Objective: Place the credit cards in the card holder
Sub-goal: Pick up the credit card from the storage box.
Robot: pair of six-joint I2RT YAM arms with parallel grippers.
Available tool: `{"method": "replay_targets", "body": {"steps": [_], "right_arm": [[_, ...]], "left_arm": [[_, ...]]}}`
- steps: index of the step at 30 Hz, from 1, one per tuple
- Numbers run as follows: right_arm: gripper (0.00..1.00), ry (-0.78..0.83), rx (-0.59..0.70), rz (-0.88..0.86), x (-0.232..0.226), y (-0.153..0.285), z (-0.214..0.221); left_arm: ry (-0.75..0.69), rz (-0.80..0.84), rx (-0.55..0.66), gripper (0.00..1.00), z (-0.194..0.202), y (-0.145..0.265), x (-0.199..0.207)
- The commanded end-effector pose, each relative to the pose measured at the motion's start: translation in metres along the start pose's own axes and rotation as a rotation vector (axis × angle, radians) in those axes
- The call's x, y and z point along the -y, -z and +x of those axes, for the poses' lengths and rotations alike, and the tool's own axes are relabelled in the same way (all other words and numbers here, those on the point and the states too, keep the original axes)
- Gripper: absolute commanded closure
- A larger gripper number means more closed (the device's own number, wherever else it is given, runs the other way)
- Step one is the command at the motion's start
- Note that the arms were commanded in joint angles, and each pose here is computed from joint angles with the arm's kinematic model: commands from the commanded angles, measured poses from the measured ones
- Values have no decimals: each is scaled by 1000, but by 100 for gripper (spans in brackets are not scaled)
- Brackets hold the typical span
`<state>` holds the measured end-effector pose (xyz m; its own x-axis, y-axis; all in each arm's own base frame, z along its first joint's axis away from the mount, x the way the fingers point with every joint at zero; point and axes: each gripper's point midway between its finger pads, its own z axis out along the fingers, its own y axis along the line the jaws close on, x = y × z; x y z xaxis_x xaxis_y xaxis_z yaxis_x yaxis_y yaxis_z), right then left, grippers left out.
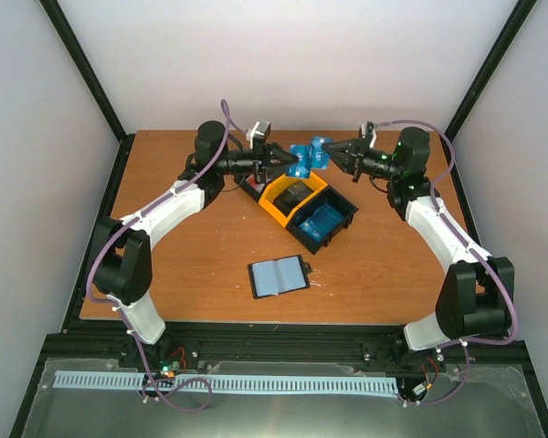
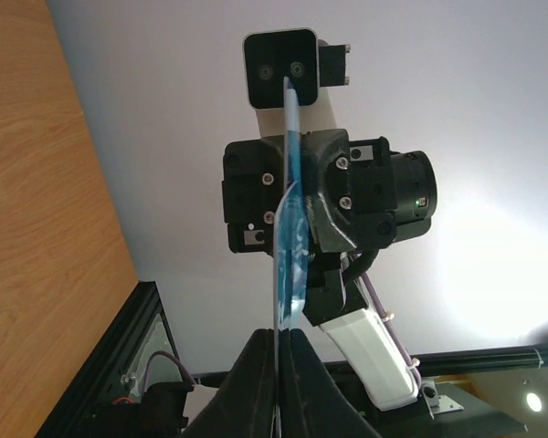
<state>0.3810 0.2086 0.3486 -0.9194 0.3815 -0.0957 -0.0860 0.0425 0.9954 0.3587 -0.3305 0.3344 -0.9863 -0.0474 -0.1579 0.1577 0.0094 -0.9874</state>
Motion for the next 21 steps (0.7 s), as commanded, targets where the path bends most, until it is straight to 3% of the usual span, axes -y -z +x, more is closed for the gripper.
{"method": "replay_targets", "body": {"steps": [1,6,12,21], "right_arm": [[97,87,56,7,-17,14,-8],[97,185,67,138,1,25,-9],[97,241,18,309,48,39,15],[97,324,-219,519,114,36,107]], "left_arm": [[-19,-5,5,98,3,8,4],[-36,-86,69,99,4,26,-14],[-45,-432,206,99,24,61,-77],[78,-554,350,99,90,88,-153]]}}
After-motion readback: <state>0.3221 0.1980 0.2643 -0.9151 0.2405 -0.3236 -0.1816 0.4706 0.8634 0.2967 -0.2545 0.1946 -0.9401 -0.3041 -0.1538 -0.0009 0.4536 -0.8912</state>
